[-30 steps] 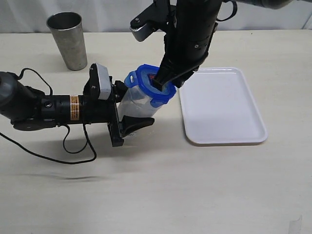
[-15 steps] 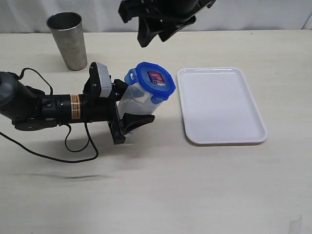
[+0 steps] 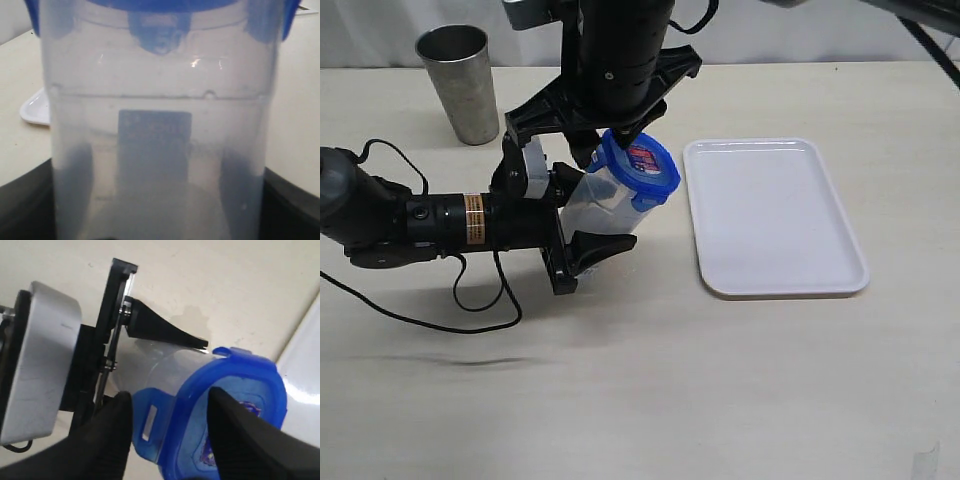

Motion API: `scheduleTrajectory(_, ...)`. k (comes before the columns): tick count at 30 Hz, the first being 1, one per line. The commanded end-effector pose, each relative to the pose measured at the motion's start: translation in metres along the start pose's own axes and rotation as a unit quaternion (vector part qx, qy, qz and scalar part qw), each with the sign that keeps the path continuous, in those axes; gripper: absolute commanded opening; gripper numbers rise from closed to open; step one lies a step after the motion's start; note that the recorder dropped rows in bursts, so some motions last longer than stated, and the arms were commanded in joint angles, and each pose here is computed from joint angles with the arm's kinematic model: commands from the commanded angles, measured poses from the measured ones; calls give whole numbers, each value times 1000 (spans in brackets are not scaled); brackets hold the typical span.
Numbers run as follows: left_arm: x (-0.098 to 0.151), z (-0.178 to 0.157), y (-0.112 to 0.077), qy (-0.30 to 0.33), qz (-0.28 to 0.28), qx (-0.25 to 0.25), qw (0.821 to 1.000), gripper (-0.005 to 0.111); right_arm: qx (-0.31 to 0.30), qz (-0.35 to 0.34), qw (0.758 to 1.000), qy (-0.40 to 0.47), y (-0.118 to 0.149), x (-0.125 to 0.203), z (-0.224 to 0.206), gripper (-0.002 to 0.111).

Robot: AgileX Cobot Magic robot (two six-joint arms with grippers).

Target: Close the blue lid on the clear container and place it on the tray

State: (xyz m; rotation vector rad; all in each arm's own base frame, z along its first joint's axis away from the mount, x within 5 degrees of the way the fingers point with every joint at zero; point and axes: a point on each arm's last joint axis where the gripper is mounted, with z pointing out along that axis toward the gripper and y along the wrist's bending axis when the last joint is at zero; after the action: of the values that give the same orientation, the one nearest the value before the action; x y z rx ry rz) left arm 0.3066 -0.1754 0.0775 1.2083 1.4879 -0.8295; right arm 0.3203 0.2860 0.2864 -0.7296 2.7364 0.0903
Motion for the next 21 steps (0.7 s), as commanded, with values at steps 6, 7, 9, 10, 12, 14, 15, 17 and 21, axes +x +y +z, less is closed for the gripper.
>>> scheduleTrajectory(6,-1,-1,1,-3,-6,-5,1000,0,32,-29,999,17,12,1,21,41)
scheduleTrajectory(7,-1,-1,1,-3,-6,-5,1000,0,38,-39,998,16,18,2,22,41)
scheduleTrajectory(9,-1,-1,1,-3,-5,-5,1000,0,52,-61,997,15,28,4,25,39)
scheduleTrajectory(10,-1,-1,1,-3,-5,-5,1000,0,56,-68,996,15,31,5,27,38)
scheduleTrajectory(12,-1,-1,1,-3,-5,-5,1000,0,58,-83,995,19,38,7,31,36)
scheduleTrajectory(14,-1,-1,1,-3,-5,-5,1000,0,61,-88,994,22,41,8,35,35)
scheduleTrajectory(15,-1,-1,1,-3,-5,-5,1000,0,62,-89,994,26,41,8,38,35)
scheduleTrajectory(17,-1,-1,1,-3,-5,-5,1000,0,63,-89,994,30,42,8,42,35)
scheduleTrajectory(21,-1,-1,1,-3,-4,-5,1000,0,66,-91,993,41,43,9,52,35)
